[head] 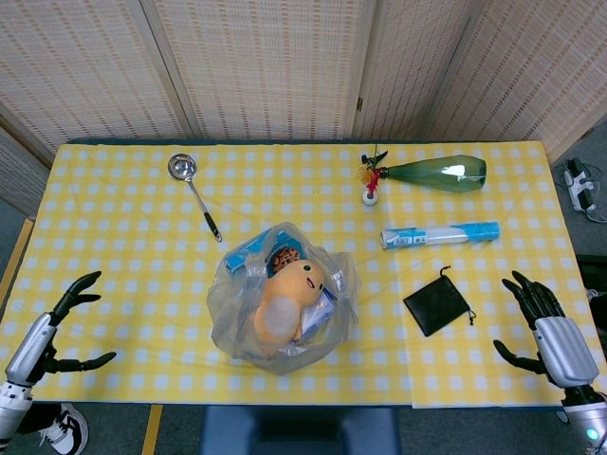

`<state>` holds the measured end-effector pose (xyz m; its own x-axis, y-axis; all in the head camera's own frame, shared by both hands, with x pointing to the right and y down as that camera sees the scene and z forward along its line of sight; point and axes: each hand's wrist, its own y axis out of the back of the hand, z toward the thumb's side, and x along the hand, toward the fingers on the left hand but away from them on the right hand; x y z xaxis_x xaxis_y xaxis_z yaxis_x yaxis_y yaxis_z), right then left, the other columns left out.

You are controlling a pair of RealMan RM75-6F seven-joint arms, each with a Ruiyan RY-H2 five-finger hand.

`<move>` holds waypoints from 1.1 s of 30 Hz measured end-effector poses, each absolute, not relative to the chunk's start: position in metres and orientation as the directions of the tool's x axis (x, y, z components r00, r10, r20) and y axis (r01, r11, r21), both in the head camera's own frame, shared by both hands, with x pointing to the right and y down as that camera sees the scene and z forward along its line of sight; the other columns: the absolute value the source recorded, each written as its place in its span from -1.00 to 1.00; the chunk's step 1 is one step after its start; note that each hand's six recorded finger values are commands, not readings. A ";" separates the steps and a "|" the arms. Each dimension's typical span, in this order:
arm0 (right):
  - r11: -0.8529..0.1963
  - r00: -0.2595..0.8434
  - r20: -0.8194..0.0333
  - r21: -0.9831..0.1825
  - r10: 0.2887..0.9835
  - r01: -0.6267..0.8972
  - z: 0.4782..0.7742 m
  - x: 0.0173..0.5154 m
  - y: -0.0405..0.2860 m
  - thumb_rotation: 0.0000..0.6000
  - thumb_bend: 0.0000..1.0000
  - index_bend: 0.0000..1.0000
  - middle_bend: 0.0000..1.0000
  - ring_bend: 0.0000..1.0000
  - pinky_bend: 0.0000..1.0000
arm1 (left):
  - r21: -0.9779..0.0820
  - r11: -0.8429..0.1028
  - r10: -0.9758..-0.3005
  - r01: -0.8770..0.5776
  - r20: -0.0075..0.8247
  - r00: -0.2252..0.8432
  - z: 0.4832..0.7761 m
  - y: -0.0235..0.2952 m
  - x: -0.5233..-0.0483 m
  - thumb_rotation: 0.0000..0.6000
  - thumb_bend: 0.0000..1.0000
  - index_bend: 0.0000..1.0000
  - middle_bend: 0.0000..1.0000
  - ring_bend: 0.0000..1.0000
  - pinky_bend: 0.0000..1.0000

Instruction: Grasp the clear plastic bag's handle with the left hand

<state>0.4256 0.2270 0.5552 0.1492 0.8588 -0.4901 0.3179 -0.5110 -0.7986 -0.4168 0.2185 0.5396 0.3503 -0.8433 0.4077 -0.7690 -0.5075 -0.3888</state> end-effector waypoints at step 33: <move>-0.514 0.177 -0.485 -0.772 0.857 0.375 0.546 0.430 0.228 1.00 -0.38 -1.00 -1.00 -1.00 -1.00 | 0.142 -0.831 -0.513 -0.538 0.177 0.840 0.523 0.159 -0.238 1.00 -0.92 -1.00 -0.90 -0.87 -0.66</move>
<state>0.4298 0.2282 0.5457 0.1770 0.8566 -0.4846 0.3746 -0.5140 -0.7717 -0.2378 0.1593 0.5230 0.8398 -0.5133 0.1770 -0.5378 -0.8311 0.1417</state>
